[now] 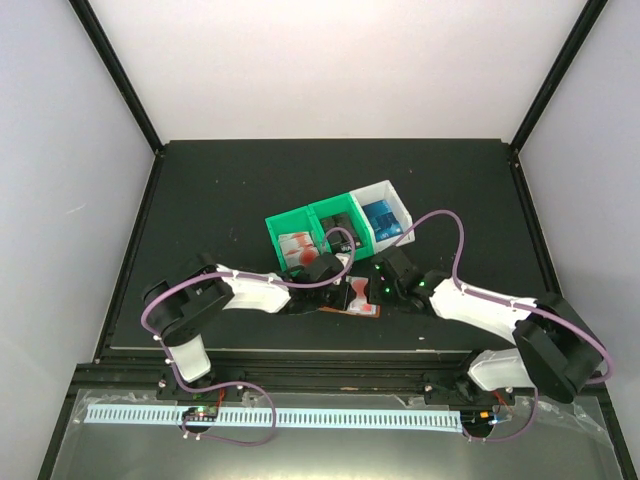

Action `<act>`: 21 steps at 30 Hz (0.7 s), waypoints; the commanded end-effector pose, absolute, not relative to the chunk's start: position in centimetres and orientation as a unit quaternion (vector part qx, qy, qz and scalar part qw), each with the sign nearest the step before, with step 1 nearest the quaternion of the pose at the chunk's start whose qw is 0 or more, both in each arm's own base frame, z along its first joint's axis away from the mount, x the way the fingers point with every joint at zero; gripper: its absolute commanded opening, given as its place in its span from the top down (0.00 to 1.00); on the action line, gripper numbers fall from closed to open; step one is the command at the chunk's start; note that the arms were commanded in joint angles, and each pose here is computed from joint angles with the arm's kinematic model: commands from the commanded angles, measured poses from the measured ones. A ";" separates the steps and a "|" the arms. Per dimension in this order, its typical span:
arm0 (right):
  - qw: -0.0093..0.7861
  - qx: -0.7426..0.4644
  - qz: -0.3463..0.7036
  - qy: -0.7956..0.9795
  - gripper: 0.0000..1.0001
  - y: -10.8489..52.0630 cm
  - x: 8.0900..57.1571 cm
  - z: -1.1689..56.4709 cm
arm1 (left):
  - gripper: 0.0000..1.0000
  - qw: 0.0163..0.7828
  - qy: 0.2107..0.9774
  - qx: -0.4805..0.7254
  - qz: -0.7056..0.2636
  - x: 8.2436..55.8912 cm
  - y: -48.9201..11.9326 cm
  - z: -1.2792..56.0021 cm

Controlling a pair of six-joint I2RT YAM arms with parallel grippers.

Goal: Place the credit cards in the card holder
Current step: Insert the credit card into the card holder.

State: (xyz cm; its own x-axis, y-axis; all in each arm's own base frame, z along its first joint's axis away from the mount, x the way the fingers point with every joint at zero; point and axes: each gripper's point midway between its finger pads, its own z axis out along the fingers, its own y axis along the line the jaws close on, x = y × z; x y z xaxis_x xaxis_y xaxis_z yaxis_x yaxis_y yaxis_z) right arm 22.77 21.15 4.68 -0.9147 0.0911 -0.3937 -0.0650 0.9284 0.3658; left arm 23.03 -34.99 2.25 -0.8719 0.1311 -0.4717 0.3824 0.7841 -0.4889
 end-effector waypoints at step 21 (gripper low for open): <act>0.186 0.002 0.218 0.958 0.62 22.2 22.4 4.5 | 0.56 0.188 0.942 0.084 -0.266 21.6 -32.1 3.2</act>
